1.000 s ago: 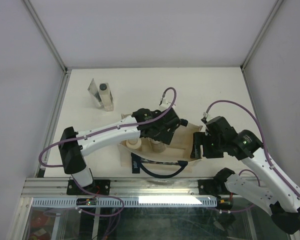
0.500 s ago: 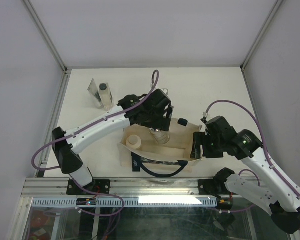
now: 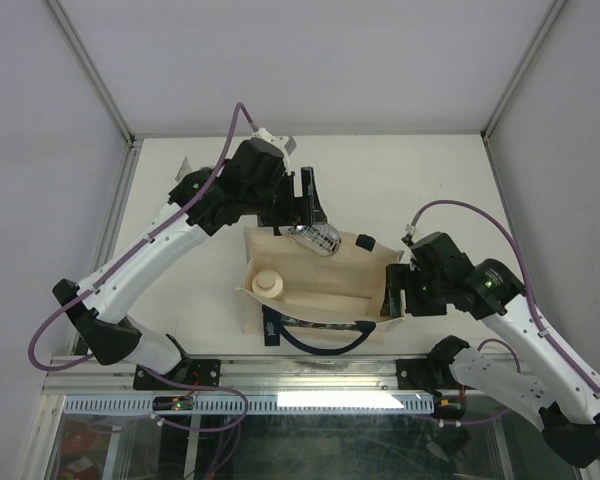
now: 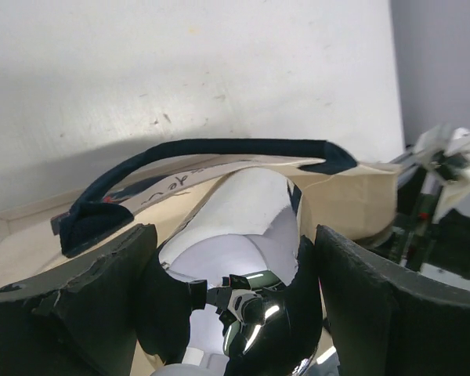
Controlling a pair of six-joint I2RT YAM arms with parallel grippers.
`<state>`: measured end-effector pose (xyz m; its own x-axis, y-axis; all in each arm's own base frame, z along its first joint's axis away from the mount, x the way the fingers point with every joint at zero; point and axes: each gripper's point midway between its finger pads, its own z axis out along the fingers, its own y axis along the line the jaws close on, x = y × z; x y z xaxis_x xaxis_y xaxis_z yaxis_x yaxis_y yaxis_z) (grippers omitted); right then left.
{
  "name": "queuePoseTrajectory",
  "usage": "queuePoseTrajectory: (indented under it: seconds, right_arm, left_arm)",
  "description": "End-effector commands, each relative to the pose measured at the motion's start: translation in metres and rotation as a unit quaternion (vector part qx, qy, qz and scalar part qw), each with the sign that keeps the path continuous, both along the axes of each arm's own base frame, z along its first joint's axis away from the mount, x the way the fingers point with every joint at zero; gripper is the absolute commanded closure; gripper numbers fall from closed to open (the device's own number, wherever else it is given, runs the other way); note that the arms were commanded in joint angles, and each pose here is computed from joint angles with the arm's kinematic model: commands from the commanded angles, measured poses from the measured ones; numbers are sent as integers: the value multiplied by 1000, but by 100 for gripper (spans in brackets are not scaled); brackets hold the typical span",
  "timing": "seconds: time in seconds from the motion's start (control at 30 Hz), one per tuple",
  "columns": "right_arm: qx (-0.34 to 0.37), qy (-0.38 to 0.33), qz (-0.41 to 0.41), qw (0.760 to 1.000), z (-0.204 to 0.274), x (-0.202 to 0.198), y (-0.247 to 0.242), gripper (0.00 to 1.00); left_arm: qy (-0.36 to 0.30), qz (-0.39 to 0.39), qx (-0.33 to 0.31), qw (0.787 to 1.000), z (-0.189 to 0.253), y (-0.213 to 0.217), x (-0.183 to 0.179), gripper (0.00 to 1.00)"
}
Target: Take the personal care products out of the canvas bag
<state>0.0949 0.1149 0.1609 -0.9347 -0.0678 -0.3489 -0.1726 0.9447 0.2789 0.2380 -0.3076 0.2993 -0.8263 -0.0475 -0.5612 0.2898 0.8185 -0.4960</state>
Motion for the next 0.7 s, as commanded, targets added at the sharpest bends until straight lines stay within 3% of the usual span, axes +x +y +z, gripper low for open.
queuePoseTrajectory:
  seconds: [0.0, 0.13, 0.3, 0.67]
  right_arm:
    - [11, -37, 3, 999, 14, 11, 3, 25]
    - [9, -37, 1, 999, 14, 11, 3, 25]
    - [7, -36, -1, 999, 14, 13, 3, 25]
    - [7, -35, 1, 999, 15, 16, 6, 25]
  left_arm:
    - [-70, -9, -195, 978, 116, -2, 2, 100]
    - [-41, 0, -245, 969, 133, 3, 10, 100]
    - [-54, 16, -281, 958, 157, 17, 26, 100]
    - [-109, 143, -253, 951, 159, 95, 103, 100]
